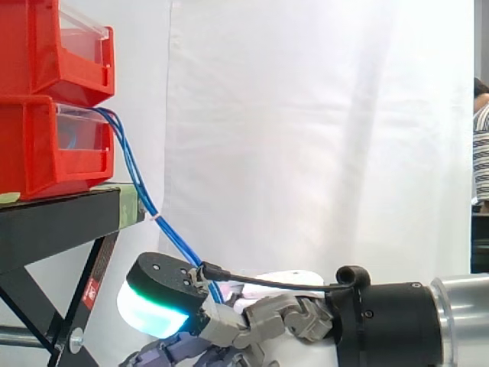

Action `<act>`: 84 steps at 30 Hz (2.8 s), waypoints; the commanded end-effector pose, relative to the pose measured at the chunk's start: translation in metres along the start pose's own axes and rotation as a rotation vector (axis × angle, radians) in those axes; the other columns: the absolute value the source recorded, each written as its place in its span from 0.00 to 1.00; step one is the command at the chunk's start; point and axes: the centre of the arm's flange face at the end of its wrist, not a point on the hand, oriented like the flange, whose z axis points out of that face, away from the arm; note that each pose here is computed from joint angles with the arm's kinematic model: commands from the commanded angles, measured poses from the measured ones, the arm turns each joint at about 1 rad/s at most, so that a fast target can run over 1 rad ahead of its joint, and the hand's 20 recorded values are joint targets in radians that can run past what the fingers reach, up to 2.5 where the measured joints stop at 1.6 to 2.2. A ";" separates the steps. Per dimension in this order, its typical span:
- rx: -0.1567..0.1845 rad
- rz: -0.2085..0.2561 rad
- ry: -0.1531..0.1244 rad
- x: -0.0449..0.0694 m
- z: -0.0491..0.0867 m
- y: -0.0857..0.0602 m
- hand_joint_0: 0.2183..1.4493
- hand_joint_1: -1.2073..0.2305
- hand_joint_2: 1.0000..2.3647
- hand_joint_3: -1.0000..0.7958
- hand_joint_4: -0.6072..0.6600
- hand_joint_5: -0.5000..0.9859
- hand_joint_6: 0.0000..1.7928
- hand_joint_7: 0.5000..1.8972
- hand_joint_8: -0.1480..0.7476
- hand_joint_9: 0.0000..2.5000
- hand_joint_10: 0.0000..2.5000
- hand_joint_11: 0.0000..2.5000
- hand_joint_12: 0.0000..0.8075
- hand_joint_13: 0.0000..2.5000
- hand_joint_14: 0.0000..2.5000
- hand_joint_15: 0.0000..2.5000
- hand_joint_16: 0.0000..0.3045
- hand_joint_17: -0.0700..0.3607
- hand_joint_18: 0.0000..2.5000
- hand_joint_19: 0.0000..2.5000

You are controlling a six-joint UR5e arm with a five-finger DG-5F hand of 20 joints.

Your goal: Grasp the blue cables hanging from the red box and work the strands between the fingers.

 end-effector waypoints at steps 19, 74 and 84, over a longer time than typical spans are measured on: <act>0.079 0.006 0.065 -0.013 -0.007 0.075 0.44 0.47 0.00 0.00 0.68 0.38 0.00 0.43 0.70 0.52 1.00 1.00 0.74 0.70 1.00 0.62 0.75 0.56 0.98 0.34; -0.067 -0.027 -0.077 -0.058 -0.020 0.144 0.43 0.47 0.00 0.00 0.64 0.43 0.16 0.50 0.70 0.52 1.00 1.00 0.74 0.70 1.00 0.62 0.75 0.56 0.98 0.34; -0.060 0.004 -0.137 -0.063 -0.021 0.143 0.46 0.46 0.00 0.00 0.62 0.41 0.22 0.47 0.70 0.52 1.00 1.00 0.74 0.70 1.00 0.62 0.75 0.56 0.98 0.34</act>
